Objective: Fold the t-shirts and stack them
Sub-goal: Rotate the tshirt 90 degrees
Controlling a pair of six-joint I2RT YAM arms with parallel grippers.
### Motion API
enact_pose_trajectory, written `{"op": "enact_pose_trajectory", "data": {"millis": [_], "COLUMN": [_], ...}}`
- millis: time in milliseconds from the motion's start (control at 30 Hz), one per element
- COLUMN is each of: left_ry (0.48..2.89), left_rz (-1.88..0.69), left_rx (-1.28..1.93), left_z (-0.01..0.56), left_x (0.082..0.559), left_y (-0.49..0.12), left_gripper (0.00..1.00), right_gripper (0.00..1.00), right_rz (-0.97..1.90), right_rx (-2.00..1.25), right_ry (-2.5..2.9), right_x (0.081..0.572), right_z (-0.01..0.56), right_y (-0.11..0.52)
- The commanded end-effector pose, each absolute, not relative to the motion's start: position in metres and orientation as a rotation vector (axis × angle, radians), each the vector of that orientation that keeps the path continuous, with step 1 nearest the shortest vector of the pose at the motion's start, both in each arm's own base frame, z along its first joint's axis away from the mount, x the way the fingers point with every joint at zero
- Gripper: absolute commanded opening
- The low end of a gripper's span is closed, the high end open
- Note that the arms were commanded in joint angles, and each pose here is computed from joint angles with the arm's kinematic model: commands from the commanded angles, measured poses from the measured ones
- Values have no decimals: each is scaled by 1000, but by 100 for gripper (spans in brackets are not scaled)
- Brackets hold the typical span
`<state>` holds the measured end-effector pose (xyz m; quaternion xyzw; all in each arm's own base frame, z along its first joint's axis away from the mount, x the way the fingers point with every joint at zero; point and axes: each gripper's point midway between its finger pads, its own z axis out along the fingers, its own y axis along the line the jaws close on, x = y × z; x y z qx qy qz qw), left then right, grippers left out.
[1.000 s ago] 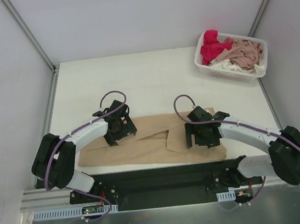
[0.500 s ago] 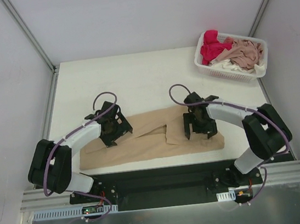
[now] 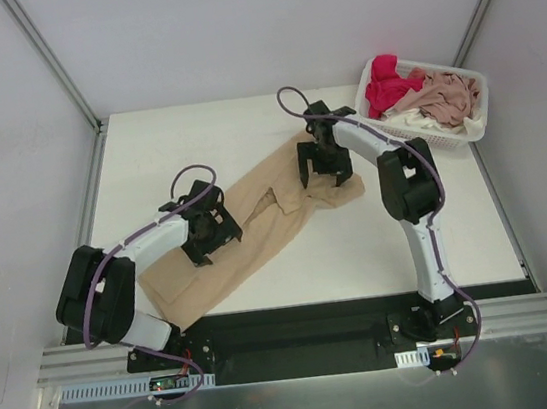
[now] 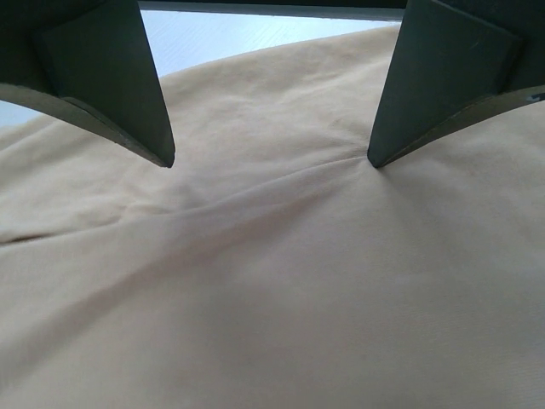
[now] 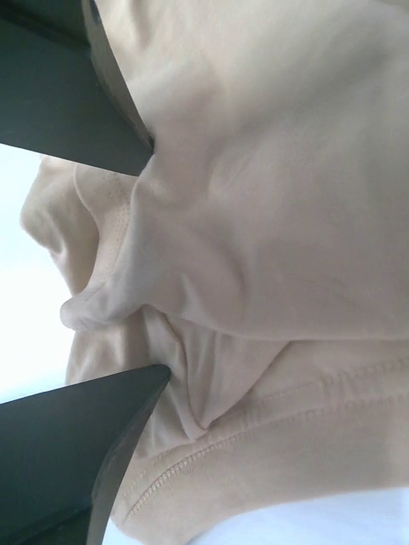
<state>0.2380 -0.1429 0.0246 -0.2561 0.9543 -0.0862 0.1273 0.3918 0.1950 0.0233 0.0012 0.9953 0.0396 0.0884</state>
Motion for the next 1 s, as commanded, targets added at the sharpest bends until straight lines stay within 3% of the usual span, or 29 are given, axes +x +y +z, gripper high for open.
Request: {"op": "enact_pose_trajectory", "data": {"millis": [0, 300, 633, 767, 967], "left_ry": [2826, 2912, 2889, 2824, 2715], "left_rz": [-257, -499, -755, -767, -851], "left_rx": [-720, -539, -336, -289, -191], "left_z": [23, 24, 47, 69, 116], "left_x": [234, 233, 257, 253, 235], "left_y": [-163, -255, -354, -353, -336], "left_gripper": [99, 99, 99, 99, 99], "right_gripper": [97, 97, 97, 97, 97], "right_rz": [297, 892, 1066, 1054, 964], "right_rx": [-34, -44, -6, -86, -266], "right_ry": [2944, 2584, 2187, 2125, 2027], "right_x": [433, 538, 612, 609, 568], "right_z": [17, 31, 82, 126, 245], "right_y": [220, 308, 343, 338, 314]}}
